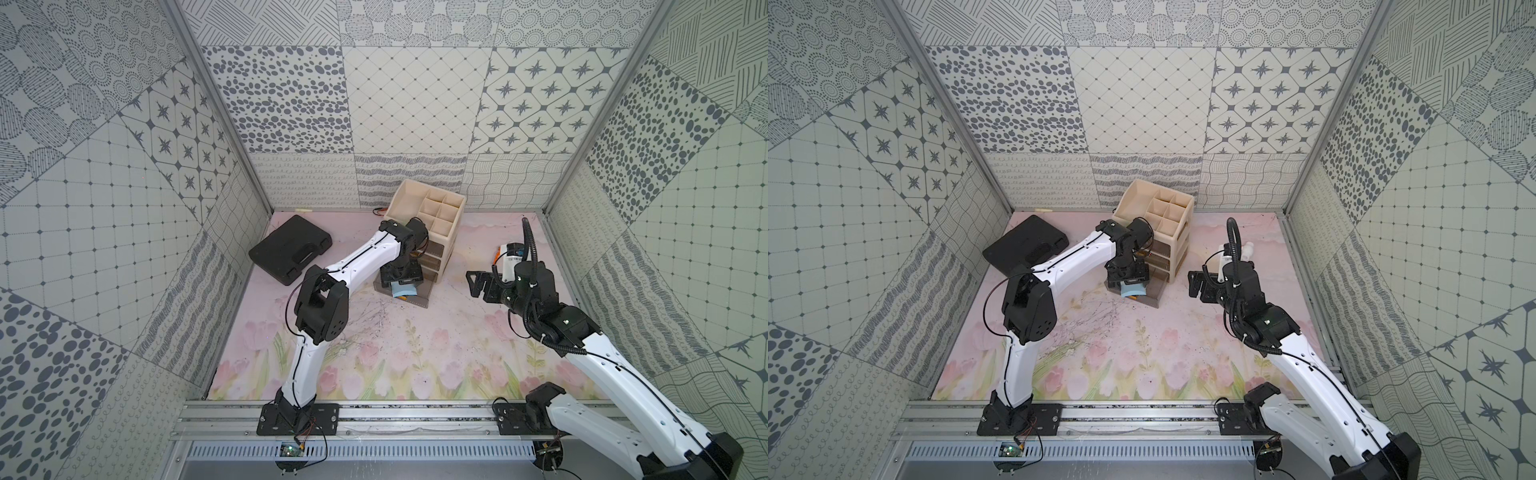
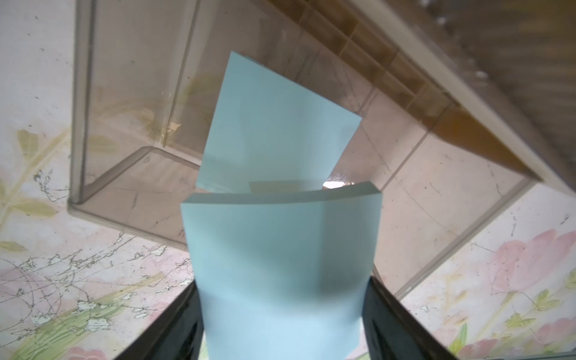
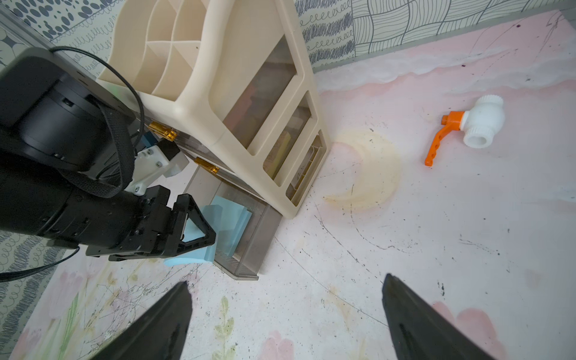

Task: Please put the sticky notes in the drawer by color
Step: Place the sticky notes in the drawer.

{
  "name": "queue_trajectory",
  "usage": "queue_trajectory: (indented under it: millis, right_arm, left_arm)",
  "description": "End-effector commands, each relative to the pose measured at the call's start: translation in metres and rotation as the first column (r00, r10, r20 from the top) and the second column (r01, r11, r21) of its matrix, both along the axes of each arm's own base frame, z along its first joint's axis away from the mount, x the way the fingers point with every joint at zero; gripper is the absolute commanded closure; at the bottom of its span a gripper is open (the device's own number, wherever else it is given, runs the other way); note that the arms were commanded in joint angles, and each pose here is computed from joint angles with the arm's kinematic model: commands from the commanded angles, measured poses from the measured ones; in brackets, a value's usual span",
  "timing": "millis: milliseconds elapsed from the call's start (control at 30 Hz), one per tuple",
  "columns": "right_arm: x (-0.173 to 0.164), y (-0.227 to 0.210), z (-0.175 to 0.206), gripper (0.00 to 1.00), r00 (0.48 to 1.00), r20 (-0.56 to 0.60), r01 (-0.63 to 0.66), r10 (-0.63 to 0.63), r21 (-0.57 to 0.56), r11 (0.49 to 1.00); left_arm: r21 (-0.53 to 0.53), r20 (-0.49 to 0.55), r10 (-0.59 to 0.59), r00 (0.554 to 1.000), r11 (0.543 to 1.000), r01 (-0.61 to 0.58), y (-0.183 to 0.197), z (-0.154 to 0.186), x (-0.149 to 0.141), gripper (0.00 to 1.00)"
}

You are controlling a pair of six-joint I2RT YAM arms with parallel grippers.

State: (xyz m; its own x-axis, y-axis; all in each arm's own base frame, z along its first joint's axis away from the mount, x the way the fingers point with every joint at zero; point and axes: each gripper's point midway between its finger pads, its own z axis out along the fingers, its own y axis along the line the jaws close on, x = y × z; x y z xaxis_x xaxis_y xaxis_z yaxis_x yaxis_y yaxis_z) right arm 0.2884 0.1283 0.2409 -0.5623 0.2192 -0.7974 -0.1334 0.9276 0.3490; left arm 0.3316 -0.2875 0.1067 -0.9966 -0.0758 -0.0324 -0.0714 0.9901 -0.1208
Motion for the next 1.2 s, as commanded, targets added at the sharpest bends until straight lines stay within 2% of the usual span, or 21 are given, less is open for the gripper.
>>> queue_trajectory:
  millis: [0,67,233,333,367,533,567,667,733,800,933,1067,1133,1167]
  right_arm:
    - [0.001,0.001,0.006,0.01,1.0,0.028,0.005,-0.006,0.045,0.999]
    - [0.001,0.002,0.005,0.01,1.0,0.024,0.003,-0.004,0.048,0.999]
    - [0.001,0.002,0.005,0.01,1.0,0.022,0.001,-0.002,0.051,0.999]
    - [0.001,0.003,0.006,0.01,1.0,0.021,0.001,-0.002,0.052,0.999]
    - [0.001,0.003,0.005,0.01,1.0,0.018,0.001,-0.002,0.053,0.999]
    - [0.001,0.005,0.005,0.01,1.0,0.014,-0.006,0.005,0.059,0.998]
    - [0.001,0.005,0.005,0.0,1.0,0.014,-0.008,0.008,0.059,0.998]
    - [0.001,0.006,0.009,0.03,1.0,0.022,-0.019,0.018,0.058,0.998]
    - [0.002,0.008,0.015,0.07,0.999,0.037,-0.027,0.026,0.052,0.998]
    - [0.007,0.008,0.028,0.12,0.997,0.07,-0.028,0.025,0.047,0.998]
    - [0.024,0.015,0.068,0.29,0.988,0.149,-0.04,0.036,0.029,0.999]
    - [0.048,0.028,0.11,0.46,0.975,0.217,-0.059,0.051,0.028,0.998]
    - [0.061,0.037,0.129,0.48,0.966,0.252,-0.072,0.061,0.036,0.997]
    - [0.069,0.042,0.136,0.48,0.963,0.261,-0.079,0.067,0.037,0.996]
  left_arm:
    - [-0.025,0.105,0.075,0.992,0.997,-0.073,0.002,0.01,0.016,0.1]
    - [-0.056,0.124,0.096,0.988,0.994,-0.09,0.001,0.013,0.016,0.07]
    - [-0.198,0.162,0.147,0.976,0.974,-0.114,-0.01,0.034,0.015,0.08]
    - [-0.23,0.184,0.193,0.964,0.962,-0.149,-0.004,0.046,0.01,0.15]
    - [-0.236,0.192,0.206,0.959,0.959,-0.159,0.0,0.049,0.008,0.21]
    - [-0.207,0.18,0.214,0.96,0.962,-0.176,0.017,0.036,-0.01,0.72]
    - [-0.202,0.177,0.211,0.961,0.964,-0.174,0.02,0.033,-0.014,0.77]
    - [-0.18,0.195,0.212,0.958,0.967,-0.178,0.035,0.027,-0.022,0.77]
    - [-0.164,0.199,0.231,0.952,0.966,-0.2,0.049,0.022,-0.028,0.87]
    - [-0.18,0.198,0.256,0.946,0.959,-0.221,0.057,0.016,-0.034,0.87]
    - [-0.25,0.205,0.304,0.93,0.935,-0.251,0.063,0.006,-0.043,0.91]
    - [-0.368,0.203,0.347,0.916,0.894,-0.257,0.054,-0.005,-0.046,0.88]
    - [-0.424,0.19,0.356,0.915,0.87,-0.251,0.048,-0.011,-0.048,0.89]
    - [-0.44,0.19,0.361,0.913,0.863,-0.25,0.047,-0.014,-0.048,0.97]
